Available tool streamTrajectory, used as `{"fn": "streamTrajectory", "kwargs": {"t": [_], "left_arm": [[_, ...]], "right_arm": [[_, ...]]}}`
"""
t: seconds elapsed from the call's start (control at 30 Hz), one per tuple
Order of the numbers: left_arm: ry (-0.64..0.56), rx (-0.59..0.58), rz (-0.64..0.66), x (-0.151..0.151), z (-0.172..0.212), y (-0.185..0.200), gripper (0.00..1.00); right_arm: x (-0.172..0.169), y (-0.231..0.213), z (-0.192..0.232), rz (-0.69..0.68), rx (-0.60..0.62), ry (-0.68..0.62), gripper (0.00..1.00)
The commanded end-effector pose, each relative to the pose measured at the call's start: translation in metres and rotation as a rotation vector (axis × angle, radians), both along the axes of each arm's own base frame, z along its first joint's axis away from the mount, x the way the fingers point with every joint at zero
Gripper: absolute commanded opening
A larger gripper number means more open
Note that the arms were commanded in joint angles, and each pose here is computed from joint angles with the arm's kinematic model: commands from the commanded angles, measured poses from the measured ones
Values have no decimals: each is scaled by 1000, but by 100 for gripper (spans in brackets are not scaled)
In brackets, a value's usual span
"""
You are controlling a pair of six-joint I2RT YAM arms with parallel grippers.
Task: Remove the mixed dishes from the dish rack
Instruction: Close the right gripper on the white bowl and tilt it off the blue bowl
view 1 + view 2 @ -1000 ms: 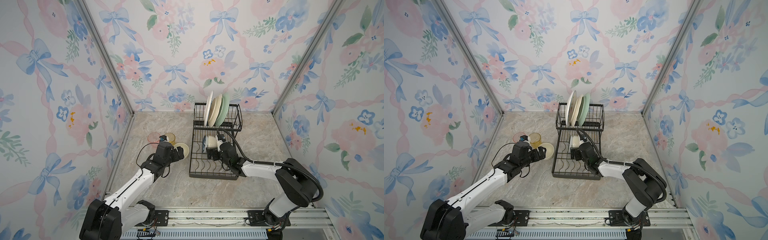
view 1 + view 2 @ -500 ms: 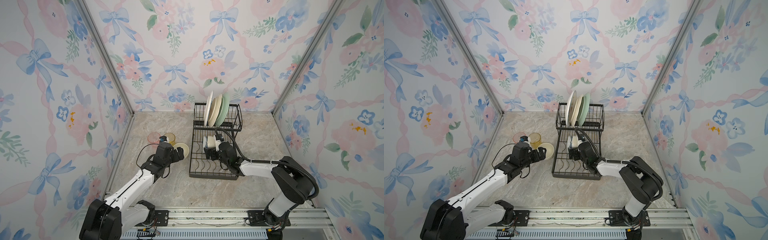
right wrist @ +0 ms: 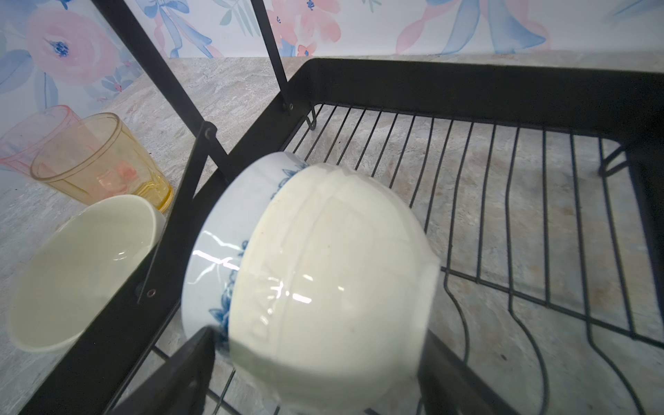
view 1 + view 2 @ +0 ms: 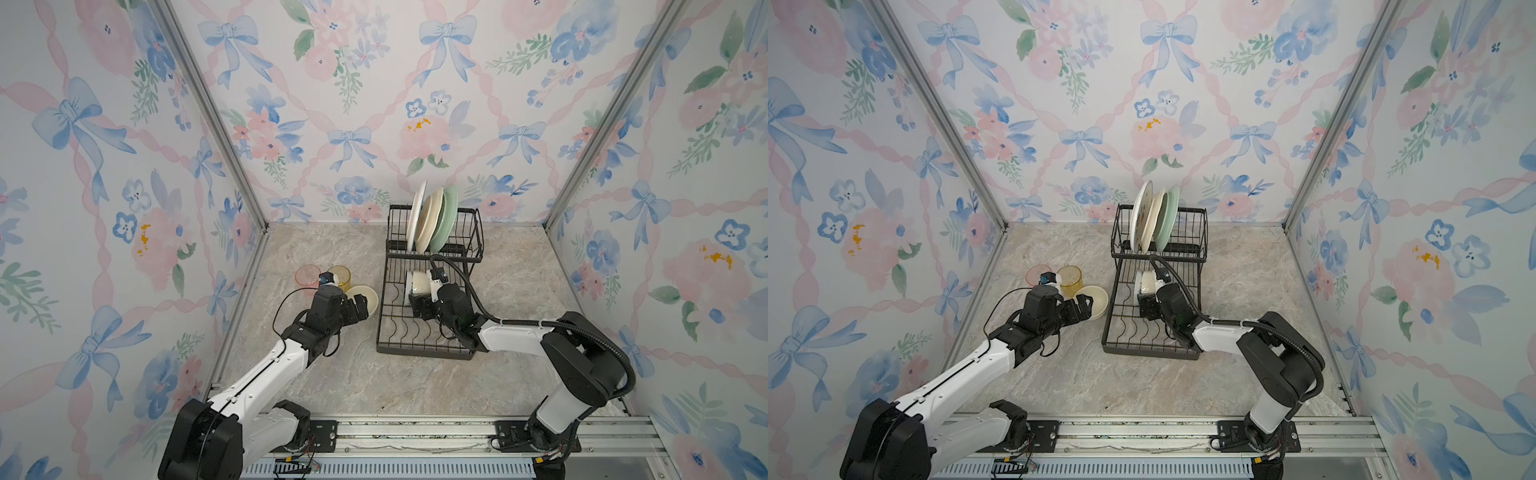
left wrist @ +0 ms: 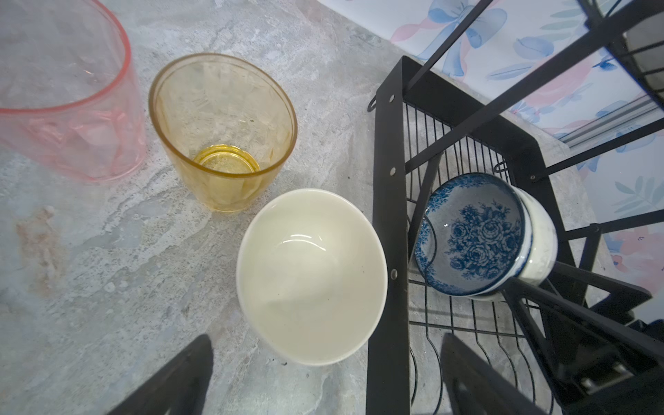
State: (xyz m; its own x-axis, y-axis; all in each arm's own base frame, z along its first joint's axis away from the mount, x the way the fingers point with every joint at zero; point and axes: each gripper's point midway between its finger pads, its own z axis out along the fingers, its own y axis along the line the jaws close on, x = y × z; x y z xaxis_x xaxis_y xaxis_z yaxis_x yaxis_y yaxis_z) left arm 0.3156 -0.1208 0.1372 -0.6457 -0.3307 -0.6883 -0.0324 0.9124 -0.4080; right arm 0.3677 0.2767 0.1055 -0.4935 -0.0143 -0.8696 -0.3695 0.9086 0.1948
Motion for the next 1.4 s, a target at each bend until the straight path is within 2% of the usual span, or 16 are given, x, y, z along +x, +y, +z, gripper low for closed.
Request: {"fn": "streamTrajectory", "kwargs": {"t": [0.0,0.2,0.77,0.8,1.37], "left_arm": [[-7,2,-29,-3,-1,-4,98],[-1,3,-31,-3,-4,-5,98],[-5,-1,-38,-3,-2,-7,98],[-4,-1,-38,-3,-3,-7,98],[8,-1,-45,-4,-7,-9,98]], "right_arm": [[9,-10,-1,-52,-14,-16,87],[8,-12,1,-59,-6,-23,87],[3,-15,3,-67,-12,-41,76],[3,-15,15,-69,9,-59,75],[-6,-16,39,-75,1,-108,71]]}}
